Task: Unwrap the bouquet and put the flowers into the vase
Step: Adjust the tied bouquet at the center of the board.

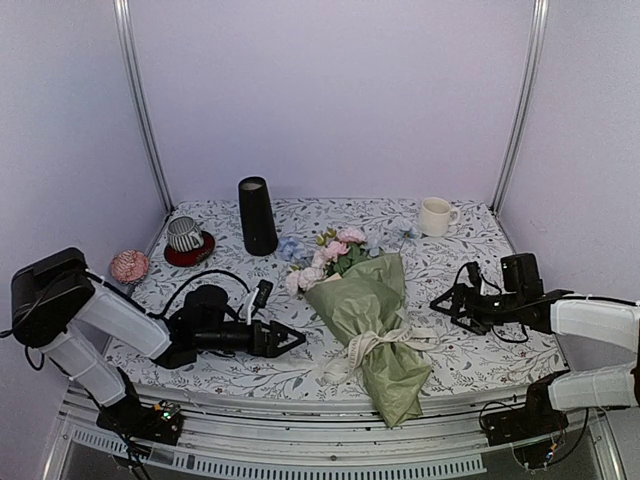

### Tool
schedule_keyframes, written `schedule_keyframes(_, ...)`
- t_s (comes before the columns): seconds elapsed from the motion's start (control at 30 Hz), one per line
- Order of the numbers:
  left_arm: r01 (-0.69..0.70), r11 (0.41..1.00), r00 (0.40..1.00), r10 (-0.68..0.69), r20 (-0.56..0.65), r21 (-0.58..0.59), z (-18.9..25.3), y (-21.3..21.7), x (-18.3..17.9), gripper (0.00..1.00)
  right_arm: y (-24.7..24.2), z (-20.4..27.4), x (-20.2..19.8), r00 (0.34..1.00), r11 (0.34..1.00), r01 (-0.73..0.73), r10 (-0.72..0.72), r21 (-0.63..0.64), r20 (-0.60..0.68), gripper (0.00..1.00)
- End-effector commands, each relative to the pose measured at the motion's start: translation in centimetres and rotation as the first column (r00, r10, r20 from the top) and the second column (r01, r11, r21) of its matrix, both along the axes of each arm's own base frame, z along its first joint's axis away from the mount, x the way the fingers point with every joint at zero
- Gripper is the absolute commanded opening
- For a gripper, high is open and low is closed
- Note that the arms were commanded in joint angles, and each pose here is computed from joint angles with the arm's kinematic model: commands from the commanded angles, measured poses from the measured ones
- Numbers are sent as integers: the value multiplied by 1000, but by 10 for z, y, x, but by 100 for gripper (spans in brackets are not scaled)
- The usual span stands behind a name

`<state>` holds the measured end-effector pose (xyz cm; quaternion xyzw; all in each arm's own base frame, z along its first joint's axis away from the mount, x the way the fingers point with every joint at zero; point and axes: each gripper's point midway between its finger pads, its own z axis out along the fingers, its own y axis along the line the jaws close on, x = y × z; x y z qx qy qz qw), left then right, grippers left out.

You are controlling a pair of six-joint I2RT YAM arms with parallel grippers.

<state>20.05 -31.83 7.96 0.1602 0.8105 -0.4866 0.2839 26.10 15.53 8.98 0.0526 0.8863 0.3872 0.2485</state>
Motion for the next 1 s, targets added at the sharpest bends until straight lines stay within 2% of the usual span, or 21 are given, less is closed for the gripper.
schedule_keyframes(0.0,3,996,998,-8,-59,-88,8,-21,1,95,27,-23,-41,982,992,-117,124,54,-141,99)
schedule_keyframes(0.2,-26,993,992,12,-122,-111,1,-38,14,95,50,-20,-61,972,976,-171,190,133,-142,99)
schedule_keyframes(0.67,-61,992,989,44,-143,-113,-13,-68,51,95,95,-35,-83,936,951,-273,296,143,-188,99)
schedule_keyframes(0.87,-72,988,989,54,-135,-134,-11,-68,70,95,122,-33,-90,923,935,-316,342,162,-174,99)
schedule_keyframes(0.97,-61,990,985,40,-166,-124,-25,-66,77,95,137,-36,-94,912,925,-341,369,168,-181,99)
